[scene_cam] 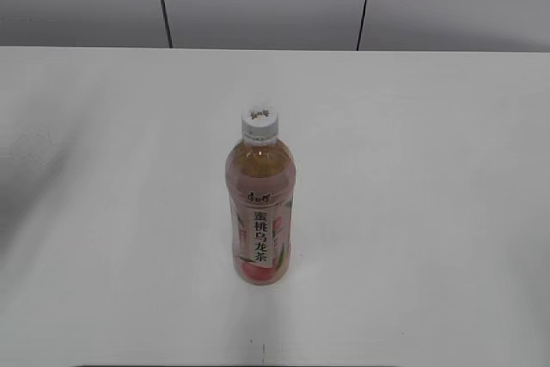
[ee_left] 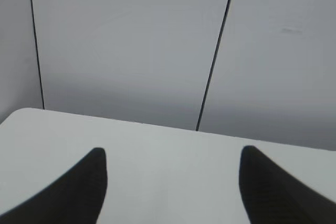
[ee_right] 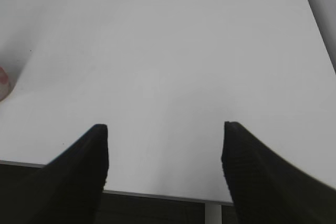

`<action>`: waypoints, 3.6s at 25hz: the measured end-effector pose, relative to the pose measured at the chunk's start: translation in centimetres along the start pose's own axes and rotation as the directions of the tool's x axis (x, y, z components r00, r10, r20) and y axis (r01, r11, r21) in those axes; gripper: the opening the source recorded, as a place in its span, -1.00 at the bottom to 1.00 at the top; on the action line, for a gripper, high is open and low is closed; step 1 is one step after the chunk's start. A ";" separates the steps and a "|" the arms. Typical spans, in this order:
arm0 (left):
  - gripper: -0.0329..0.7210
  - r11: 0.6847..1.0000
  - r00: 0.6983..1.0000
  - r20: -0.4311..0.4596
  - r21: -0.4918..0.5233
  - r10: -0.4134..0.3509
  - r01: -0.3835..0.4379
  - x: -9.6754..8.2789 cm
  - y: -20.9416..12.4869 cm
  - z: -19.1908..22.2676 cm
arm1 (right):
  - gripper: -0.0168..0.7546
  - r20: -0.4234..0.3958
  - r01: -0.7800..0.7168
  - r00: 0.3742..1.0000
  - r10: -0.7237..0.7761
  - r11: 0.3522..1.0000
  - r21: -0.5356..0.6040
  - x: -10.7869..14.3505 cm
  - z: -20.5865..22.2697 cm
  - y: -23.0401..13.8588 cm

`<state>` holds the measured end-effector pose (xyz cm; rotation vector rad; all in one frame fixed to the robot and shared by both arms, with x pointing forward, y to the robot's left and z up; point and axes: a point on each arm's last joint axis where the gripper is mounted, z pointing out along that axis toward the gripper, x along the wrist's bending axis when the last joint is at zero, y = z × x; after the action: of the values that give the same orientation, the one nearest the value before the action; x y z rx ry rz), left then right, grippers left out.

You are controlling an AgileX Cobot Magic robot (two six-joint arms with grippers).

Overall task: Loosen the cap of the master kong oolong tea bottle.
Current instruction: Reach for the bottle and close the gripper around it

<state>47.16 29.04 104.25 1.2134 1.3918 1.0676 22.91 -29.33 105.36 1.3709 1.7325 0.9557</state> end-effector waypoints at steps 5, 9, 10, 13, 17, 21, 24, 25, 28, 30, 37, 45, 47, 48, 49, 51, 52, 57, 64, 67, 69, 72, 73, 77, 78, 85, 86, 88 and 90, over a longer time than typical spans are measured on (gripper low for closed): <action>0.37 0.997 0.998 0.034 0.051 0.052 -0.054 -1.1 -4.2 1.8 | 0.37 -0.001 0.000 1.000 0.000 1.000 0.000 0.0 0.0 0.0; 0.37 0.991 0.991 0.077 0.057 0.113 -0.117 -1.8 -7.2 1.8 | 0.37 -0.001 0.000 1.000 0.000 1.000 -0.001 0.0 0.0 0.0; 0.37 0.990 0.989 0.084 0.048 0.125 -0.129 -1.8 -7.8 1.6 | 0.37 -0.001 0.000 1.000 0.000 1.000 -0.001 0.0 0.0 0.0; 0.37 0.990 0.986 0.097 0.024 0.137 -0.140 -1.7 -9.2 1.1 | 0.37 -0.001 0.000 1.000 0.000 1.000 -0.001 0.0 0.0 0.0; 0.37 0.990 0.982 0.127 -0.031 0.142 -0.139 -1.7 -10.3 0.6 | 0.37 0.000 -0.001 1.000 0.001 1.000 -0.001 0.0 0.0 0.0; 0.37 0.989 0.977 0.158 -0.008 0.145 -0.145 -1.8 -11.7 1.0 | 0.37 0.000 -0.001 1.000 0.001 1.000 -0.001 0.0 0.0 0.0; 0.37 0.988 0.975 0.163 0.017 0.149 -0.153 -1.8 -12.6 1.3 | 0.37 0.000 -0.001 1.000 0.001 1.000 -0.001 0.0 0.0 0.0; 0.37 0.987 0.975 0.165 0.025 0.150 -0.156 -1.8 -12.8 1.3 | 0.37 0.000 -0.001 1.000 0.001 1.000 -0.001 0.0 0.0 0.0; 0.37 0.987 0.973 0.175 0.033 0.151 -0.159 -1.9 -13.0 1.4 | 0.37 0.000 -0.001 1.000 0.001 1.000 -0.001 0.0 0.0 0.0; 0.37 0.987 0.971 0.185 0.030 0.150 -0.158 -2.0 -13.0 1.4 | 0.37 0.000 -0.001 1.000 0.001 1.000 -0.001 0.0 0.0 0.0; 0.37 0.975 0.905 0.373 0.008 0.202 -0.221 -3.7 -13.3 0.9 | 0.37 0.000 -0.001 1.000 0.001 1.000 -0.001 0.0 0.0 0.0; 0.42 0.956 0.784 0.566 -0.023 0.253 -0.292 -5.3 -13.9 -0.3 | 0.37 0.000 -0.001 1.000 0.001 1.000 -0.001 0.0 0.0 0.0; 0.46 0.955 0.744 0.619 -0.028 0.249 -0.297 -5.8 -14.1 -0.6 | 0.37 0.000 -0.001 1.000 0.001 1.000 -0.001 0.0 0.0 0.0; 0.48 0.955 0.727 0.643 -0.025 0.241 -0.295 -6.0 -14.2 -0.8 | 0.37 0.000 -0.001 1.000 0.001 1.000 -0.001 0.0 0.0 0.0; 0.50 0.956 0.710 0.664 -0.022 0.234 -0.293 -6.1 -14.2 -1.0 | 0.37 0.000 -0.001 1.000 0.001 1.000 -0.001 0.0 0.0 0.0; 0.55 0.957 0.686 0.695 -0.015 0.217 -0.288 -6.4 -14.3 -1.2 | 0.37 0.000 -0.001 1.000 0.001 1.000 -0.001 0.0 0.0 0.0; 0.58 0.957 0.672 0.709 -0.013 0.213 -0.289 -6.5 -14.4 -1.4 | 0.37 0.000 -0.001 1.000 0.001 1.000 -0.001 0.0 0.0 0.0; 0.66 0.961 0.596 0.788 0.022 0.154 -0.277 -7.2 -14.7 -2.2 | 0.37 0.000 -0.001 1.000 0.001 1.000 -0.001 0.0 0.0 0.0; 0.66 0.958 0.517 0.846 0.033 0.126 -0.286 -7.7 -14.9 -2.8 | 0.37 0.000 -0.001 1.000 0.001 1.000 -0.001 0.0 0.0 0.0; 0.66 0.957 0.493 0.859 0.012 0.140 -0.291 -8.0 -14.7 -2.5 | 0.37 0.000 -0.001 1.000 0.001 1.000 -0.001 0.0 0.0 0.0; 0.66 0.957 0.479 0.867 0.009 0.136 -0.288 -8.2 -14.5 -2.4 | 0.37 0.000 -0.001 1.000 0.001 1.000 -0.001 0.0 0.0 0.0; 0.66 0.960 0.446 0.886 0.006 0.126 -0.281 -8.8 -14.3 -2.2 | 0.37 0.000 -0.001 1.000 0.001 1.000 -0.001 0.0 0.0 0.0; 0.66 0.960 0.433 0.893 0.000 0.126 -0.281 -9.1 -14.2 -2.3 | 0.37 0.000 -0.001 1.000 0.001 1.000 -0.001 0.0 0.0 0.0; 0.66 0.959 0.369 0.919 -0.034 0.140 -0.280 -10.6 -14.1 -2.5 | 0.37 0.000 -0.001 1.000 0.001 1.000 -0.001 0.0 0.0 0.0; 0.66 0.960 0.359 0.922 -0.039 0.142 -0.278 -11.0 -14.0 -2.6 | 0.37 0.000 -0.001 1.000 0.001 1.000 -0.001 0.0 0.0 0.0; 0.66 0.970 0.397 0.908 -0.041 0.136 -0.239 -11.5 -13.4 -2.0 | 0.37 0.000 -0.001 1.000 0.001 1.000 -0.001 0.0 0.0 0.0; 0.66 0.972 0.400 0.907 -0.035 0.128 -0.232 -11.5 -13.3 -1.9 | 0.37 0.000 -0.001 1.000 0.001 1.000 -0.001 0.0 0.0 0.0; 0.66 0.974 0.403 0.908 -0.026 0.117 -0.225 -11.6 -13.3 -1.7 | 0.37 0.000 -0.001 1.000 0.001 1.000 -0.001 0.0 0.0 0.0; 0.66 0.974 0.403 0.909 -0.018 0.109 -0.225 -11.7 -13.4 -1.6 | 0.37 0.000 -0.001 1.000 0.001 1.000 -0.001 0.0 0.0 0.0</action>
<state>44.09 15.83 92.64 1.6761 0.4369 0.2651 22.91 -29.32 105.37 1.3707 1.7316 0.9571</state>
